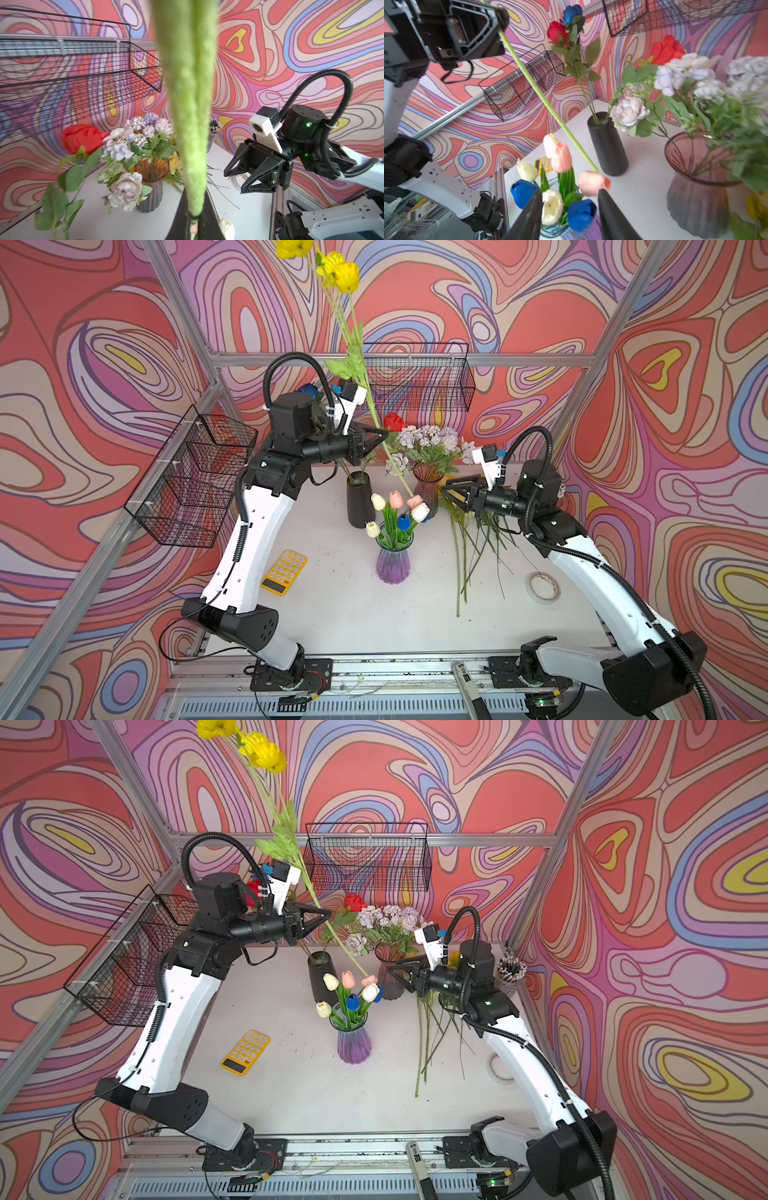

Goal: Pick out yellow flowers from the vase
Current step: Place the flower at the center of the board.

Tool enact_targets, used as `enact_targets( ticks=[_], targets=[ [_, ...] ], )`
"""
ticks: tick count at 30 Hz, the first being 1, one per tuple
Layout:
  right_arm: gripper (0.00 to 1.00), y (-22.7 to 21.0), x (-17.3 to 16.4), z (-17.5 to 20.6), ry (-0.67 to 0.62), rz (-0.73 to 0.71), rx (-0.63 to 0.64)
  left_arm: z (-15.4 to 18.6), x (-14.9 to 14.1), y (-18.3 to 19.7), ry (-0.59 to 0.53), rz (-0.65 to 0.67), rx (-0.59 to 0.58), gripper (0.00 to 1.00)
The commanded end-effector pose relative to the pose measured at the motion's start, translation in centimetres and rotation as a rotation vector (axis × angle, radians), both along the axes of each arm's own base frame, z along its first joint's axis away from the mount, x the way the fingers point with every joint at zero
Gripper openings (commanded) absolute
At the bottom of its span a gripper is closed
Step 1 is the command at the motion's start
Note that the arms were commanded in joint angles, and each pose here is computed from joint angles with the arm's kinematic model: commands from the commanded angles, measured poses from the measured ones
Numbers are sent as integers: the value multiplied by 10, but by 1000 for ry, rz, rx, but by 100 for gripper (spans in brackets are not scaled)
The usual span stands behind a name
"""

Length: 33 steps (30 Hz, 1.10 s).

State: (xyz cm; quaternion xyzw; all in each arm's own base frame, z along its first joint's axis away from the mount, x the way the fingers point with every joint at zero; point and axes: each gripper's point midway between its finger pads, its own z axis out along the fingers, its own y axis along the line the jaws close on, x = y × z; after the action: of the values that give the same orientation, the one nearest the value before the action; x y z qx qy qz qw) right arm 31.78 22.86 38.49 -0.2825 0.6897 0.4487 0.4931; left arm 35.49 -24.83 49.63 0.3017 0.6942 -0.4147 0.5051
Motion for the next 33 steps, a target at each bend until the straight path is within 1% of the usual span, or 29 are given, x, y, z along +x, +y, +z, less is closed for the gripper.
enact_targets(
  ticks=[1, 4, 8, 10, 12, 17, 23, 27, 29, 33],
  targets=[
    [46, 21, -16, 23, -88, 128, 15, 15, -12, -23, -48, -119, -64, 0],
    [48, 34, -23, 29, -109, 182, 20, 16, -18, -39, -42, -202, -99, 0],
    [49, 41, -29, 36, -130, 214, 28, 14, -30, -55, -30, -312, -125, 0],
    [48, 43, -33, 38, -140, 232, 36, 12, -34, -59, -15, -346, -134, 0],
    [46, 44, -35, 40, -143, 242, 43, 17, -39, -62, -35, -377, -155, 0],
    [37, 46, -37, 40, -141, 252, 53, 15, -47, -66, -15, -440, -172, 0],
    [30, 46, -41, 42, -141, 258, 71, 10, -52, -67, -5, -460, -161, 0],
    [31, 42, -45, 50, -171, 239, 70, 6, -51, -66, -17, -432, -132, 0],
    [31, 37, -47, 56, -203, 212, 56, -4, -48, -64, 0, -400, -93, 0],
    [32, 32, -48, 58, -241, 169, 17, -13, -48, -62, 22, -386, -48, 0]
  ],
)
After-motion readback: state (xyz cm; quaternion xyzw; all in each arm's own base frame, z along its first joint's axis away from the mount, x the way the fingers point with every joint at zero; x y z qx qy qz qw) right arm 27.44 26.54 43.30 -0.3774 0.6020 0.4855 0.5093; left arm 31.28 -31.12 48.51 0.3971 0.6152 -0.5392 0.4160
